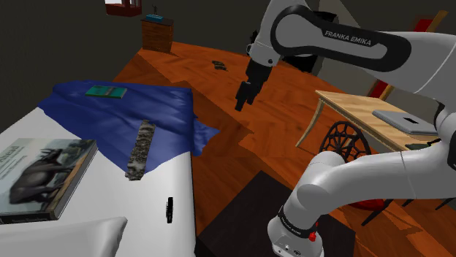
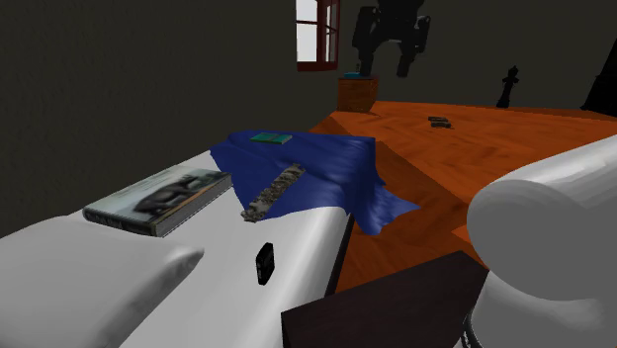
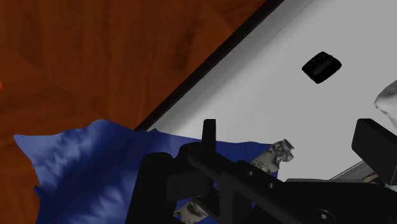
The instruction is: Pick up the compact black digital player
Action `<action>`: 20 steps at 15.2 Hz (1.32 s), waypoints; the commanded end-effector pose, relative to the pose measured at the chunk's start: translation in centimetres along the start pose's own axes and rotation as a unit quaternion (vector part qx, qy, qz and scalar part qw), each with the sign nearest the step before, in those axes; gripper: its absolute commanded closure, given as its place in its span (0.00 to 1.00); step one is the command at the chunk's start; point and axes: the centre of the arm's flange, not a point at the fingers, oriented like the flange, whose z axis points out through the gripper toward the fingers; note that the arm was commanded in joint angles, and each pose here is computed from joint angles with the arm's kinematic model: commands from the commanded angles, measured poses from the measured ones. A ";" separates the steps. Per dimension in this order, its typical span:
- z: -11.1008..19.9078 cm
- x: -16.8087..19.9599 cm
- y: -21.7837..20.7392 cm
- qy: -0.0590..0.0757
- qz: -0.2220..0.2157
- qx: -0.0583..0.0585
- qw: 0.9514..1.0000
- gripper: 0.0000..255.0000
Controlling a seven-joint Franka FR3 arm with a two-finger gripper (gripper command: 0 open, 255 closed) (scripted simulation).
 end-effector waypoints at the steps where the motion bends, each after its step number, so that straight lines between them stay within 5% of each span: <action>1: 0.0 0.0 0.0 0.000 0.000 0.000 1.000 0.00; 20: 21.8 5.5 -11.9 -0.031 -0.056 -0.009 0.998 0.00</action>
